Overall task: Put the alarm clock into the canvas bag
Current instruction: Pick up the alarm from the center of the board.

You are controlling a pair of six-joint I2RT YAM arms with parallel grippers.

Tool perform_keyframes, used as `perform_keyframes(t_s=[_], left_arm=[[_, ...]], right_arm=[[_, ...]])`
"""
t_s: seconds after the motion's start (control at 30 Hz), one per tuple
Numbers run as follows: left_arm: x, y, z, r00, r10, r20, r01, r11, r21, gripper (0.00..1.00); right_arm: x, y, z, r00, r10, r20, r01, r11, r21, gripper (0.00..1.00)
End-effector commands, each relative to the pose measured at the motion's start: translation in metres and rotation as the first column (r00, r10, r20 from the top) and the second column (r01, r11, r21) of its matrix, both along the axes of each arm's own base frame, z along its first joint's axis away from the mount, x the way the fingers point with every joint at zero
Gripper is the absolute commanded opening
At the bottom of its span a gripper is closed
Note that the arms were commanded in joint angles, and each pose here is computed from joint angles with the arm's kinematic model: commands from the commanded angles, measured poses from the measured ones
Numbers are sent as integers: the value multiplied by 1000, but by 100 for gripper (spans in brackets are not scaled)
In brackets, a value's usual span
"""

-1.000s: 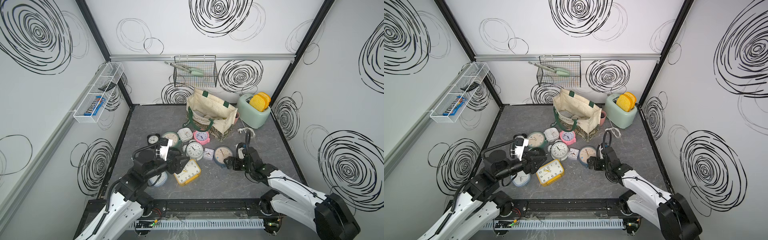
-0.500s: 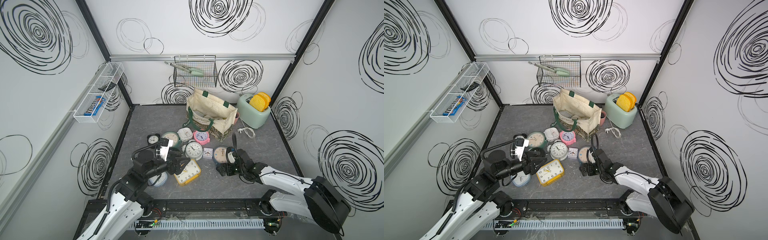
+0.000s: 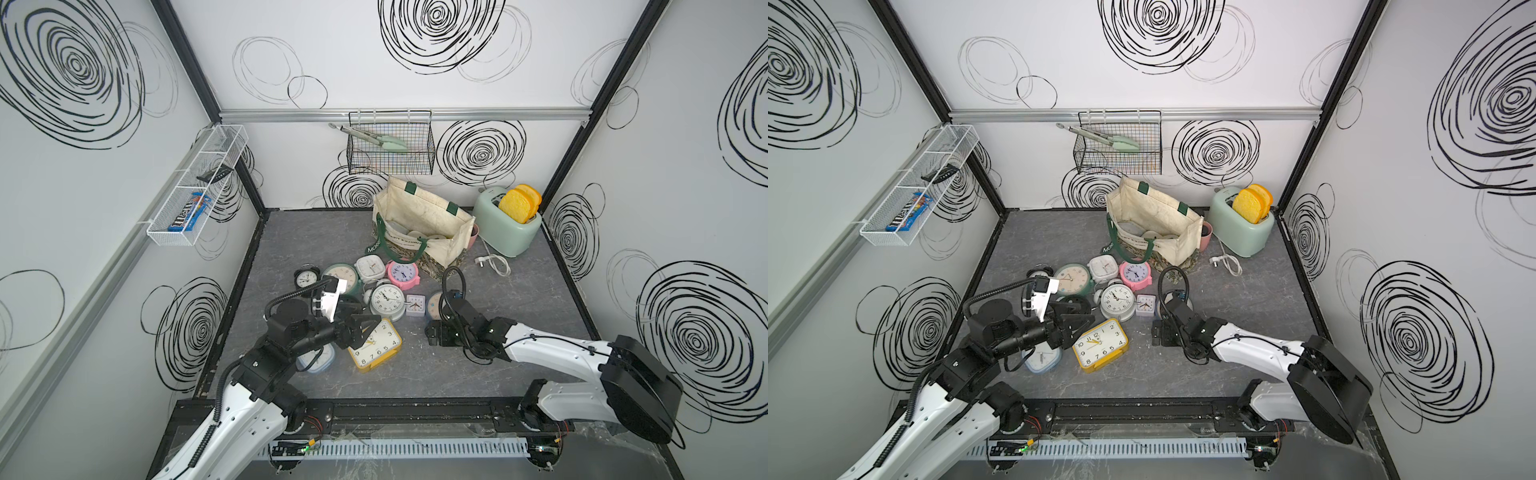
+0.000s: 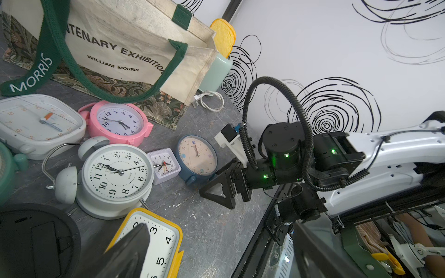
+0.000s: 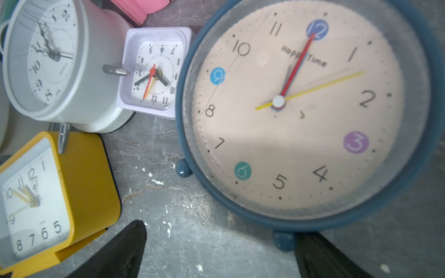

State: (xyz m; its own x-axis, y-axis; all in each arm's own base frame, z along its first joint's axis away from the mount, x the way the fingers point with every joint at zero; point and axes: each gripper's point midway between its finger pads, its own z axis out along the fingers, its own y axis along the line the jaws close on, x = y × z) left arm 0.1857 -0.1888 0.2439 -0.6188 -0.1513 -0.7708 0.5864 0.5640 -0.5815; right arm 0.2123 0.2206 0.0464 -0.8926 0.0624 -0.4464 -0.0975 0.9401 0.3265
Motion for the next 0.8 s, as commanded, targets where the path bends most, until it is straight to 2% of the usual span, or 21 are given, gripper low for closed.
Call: perform_keyframes(t_s=[0.0, 0.17, 0.4, 0.53, 0.77], left_arm=[[2, -1, 10, 999, -9, 52, 11, 1000, -24, 96], [1, -2, 11, 998, -17, 55, 19, 999, -29, 96], [-2, -4, 13, 998, -31, 60, 34, 999, -36, 96], [-3, -4, 14, 997, -40, 64, 43, 998, -42, 96], [-7, -7, 16, 996, -62, 69, 66, 997, -50, 96]], right_arm=[[3, -9, -3, 989, -145, -36, 143, 987, -70, 97], [4, -9, -10, 969, -233, -83, 217, 962, -165, 97], [3, -4, -18, 942, -311, -128, 284, 939, -196, 97], [7, -8, -14, 921, -372, -118, 338, 911, -238, 97], [19, -6, -9, 908, -410, -88, 381, 894, -236, 97]])
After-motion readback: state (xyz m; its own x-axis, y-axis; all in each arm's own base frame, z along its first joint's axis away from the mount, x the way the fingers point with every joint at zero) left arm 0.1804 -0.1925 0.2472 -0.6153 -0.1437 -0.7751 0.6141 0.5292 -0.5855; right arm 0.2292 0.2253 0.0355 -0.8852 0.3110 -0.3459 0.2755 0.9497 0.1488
